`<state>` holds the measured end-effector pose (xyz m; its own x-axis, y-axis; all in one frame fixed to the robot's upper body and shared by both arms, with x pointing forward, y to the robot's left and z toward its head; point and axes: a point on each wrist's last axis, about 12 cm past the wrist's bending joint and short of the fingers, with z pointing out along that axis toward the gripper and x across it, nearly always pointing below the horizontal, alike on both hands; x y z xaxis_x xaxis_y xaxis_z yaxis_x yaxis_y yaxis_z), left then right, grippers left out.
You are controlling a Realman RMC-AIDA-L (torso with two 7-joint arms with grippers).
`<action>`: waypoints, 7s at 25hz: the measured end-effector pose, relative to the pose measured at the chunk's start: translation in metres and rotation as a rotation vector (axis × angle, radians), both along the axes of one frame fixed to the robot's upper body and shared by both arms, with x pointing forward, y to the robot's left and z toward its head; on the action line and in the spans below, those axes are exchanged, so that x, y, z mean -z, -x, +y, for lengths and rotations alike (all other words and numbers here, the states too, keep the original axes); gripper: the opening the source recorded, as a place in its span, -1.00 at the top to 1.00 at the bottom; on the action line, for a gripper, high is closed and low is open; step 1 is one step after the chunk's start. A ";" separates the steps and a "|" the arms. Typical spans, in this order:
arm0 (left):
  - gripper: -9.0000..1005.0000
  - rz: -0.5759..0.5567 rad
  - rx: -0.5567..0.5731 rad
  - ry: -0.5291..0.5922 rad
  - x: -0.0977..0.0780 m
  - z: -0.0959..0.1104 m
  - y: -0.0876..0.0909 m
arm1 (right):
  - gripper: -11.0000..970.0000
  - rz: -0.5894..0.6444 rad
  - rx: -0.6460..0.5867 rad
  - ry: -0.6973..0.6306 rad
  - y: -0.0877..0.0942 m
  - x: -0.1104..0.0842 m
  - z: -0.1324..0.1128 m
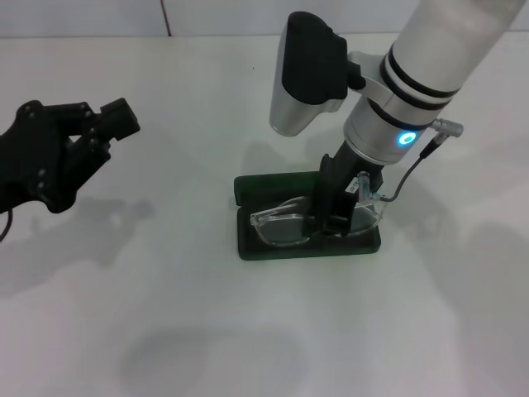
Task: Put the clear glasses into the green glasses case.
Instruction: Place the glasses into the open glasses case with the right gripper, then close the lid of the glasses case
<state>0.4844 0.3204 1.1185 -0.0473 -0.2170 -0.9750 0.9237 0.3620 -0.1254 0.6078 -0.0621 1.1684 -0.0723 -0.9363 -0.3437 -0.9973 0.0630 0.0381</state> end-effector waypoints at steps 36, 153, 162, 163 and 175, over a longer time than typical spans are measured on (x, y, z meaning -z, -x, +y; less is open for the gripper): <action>0.81 -0.001 0.006 0.006 0.002 -0.005 0.001 | 0.69 -0.017 -0.016 0.000 0.001 0.001 0.001; 0.74 0.319 0.102 -0.478 0.026 -0.161 -0.112 | 0.70 -0.244 0.918 -1.256 0.166 0.052 -0.355; 0.73 0.329 0.108 -0.491 0.030 -0.160 -0.109 | 0.70 -0.235 0.920 -1.263 0.162 0.054 -0.353; 0.73 0.330 0.106 -0.491 0.030 -0.160 -0.109 | 0.70 -0.235 0.919 -1.263 0.161 0.054 -0.353; 0.73 0.350 0.082 -0.498 0.035 -0.155 -0.108 | 0.70 -0.239 0.924 -1.270 0.163 0.056 -0.353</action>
<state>0.5926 0.1650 1.0834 -0.3807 0.2783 -0.8818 0.8854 0.3849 -0.2608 0.4445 -0.4148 1.1125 -0.2614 0.2905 -0.9205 -0.6257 0.6751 0.3908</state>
